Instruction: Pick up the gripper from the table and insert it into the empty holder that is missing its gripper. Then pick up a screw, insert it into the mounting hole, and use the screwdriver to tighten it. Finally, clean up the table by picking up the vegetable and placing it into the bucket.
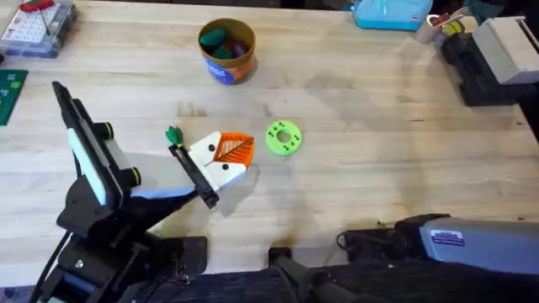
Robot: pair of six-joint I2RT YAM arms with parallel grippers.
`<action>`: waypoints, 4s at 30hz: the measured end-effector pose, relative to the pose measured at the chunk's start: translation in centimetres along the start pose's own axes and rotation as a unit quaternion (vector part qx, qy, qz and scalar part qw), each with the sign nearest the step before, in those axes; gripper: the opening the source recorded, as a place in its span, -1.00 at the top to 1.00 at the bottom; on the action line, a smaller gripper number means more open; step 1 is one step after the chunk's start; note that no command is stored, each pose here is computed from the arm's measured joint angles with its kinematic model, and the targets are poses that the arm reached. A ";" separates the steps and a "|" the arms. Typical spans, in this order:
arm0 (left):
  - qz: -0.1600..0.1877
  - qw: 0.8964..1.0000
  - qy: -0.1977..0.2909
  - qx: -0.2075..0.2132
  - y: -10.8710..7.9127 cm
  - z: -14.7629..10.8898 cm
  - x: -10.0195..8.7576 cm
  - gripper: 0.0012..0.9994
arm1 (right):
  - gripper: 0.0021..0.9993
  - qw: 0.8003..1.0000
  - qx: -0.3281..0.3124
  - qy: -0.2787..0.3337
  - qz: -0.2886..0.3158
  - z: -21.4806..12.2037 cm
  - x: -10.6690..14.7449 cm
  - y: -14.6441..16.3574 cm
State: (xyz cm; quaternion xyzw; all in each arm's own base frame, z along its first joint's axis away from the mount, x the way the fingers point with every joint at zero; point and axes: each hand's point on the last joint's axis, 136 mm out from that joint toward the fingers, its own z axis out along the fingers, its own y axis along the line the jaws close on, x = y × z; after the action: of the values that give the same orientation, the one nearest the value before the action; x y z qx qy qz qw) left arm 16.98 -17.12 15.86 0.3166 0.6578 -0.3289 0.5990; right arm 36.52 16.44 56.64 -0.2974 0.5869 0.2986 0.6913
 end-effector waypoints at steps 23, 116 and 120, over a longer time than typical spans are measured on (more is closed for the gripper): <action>0.000 1.000 0.000 0.000 0.0 0.0 0.0 0.97 | 0.96 0.956 -0.232 -0.134 0.118 2.0 6.8 9.3; 0.000 1.000 0.000 0.000 0.0 0.0 0.0 0.97 | 0.96 0.867 -0.493 -0.052 0.055 -0.6 14.5 25.1; 0.000 1.000 0.000 0.000 0.0 0.0 0.0 0.97 | 0.96 0.868 -0.491 -0.051 0.055 -0.6 14.9 25.1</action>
State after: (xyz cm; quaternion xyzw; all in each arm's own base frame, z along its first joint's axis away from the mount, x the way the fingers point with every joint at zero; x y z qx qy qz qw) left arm 16.98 -17.12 15.86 0.3167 0.6577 -0.3290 0.5990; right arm 19.01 33.08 40.33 -0.5495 0.3443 0.6007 0.4676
